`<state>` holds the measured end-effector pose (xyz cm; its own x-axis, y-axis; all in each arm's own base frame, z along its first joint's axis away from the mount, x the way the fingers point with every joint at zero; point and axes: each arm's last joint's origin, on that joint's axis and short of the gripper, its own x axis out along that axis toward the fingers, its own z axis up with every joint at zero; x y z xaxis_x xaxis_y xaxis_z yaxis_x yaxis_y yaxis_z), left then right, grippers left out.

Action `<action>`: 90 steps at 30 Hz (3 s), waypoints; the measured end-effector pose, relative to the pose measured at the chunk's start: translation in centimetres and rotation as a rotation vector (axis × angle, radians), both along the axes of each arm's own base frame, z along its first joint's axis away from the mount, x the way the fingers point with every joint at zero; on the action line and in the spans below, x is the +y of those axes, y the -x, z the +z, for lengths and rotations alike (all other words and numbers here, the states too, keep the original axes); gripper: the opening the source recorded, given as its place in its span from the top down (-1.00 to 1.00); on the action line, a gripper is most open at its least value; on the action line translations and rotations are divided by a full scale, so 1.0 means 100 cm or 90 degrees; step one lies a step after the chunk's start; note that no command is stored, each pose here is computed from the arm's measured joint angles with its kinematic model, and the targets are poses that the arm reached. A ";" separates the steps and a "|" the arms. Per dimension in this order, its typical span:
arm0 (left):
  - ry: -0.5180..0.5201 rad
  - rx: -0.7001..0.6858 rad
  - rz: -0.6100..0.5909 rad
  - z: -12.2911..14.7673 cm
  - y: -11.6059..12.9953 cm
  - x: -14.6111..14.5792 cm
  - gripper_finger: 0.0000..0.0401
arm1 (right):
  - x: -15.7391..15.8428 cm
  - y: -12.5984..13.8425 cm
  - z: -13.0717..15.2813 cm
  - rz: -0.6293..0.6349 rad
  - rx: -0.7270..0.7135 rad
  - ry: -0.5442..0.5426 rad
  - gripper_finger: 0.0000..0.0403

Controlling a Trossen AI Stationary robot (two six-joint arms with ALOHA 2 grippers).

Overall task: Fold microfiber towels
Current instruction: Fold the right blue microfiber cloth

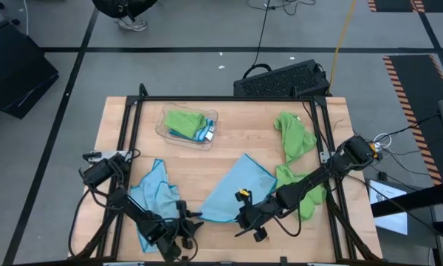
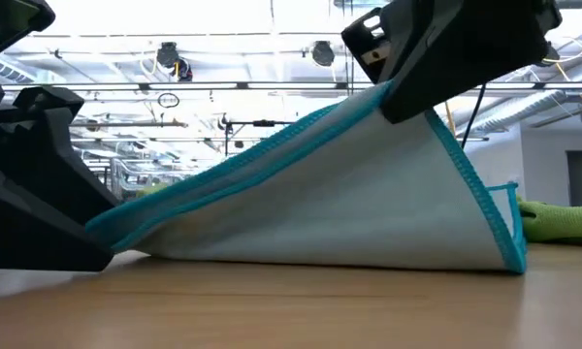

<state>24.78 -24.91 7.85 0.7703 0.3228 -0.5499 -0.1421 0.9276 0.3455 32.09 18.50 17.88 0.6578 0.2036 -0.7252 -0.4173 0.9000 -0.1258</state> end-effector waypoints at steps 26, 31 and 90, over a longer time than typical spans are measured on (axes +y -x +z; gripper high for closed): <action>-0.029 -0.010 0.041 -0.002 -0.005 0.011 -0.17 | -0.010 0.008 0.027 -0.137 -0.068 0.043 0.97; -0.047 0.000 0.052 -0.002 -0.015 0.021 -0.07 | -0.010 0.008 0.026 -0.144 -0.066 0.038 0.97; -0.176 -0.128 -0.016 0.016 -0.003 -0.017 0.96 | -0.016 0.020 0.036 -0.175 -0.040 0.043 0.97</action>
<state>25.12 -26.60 9.49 0.8644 0.4174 -0.2804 -0.2108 0.8071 0.5516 30.13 16.89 21.52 0.7254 -0.0354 -0.6874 -0.1486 0.9671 -0.2066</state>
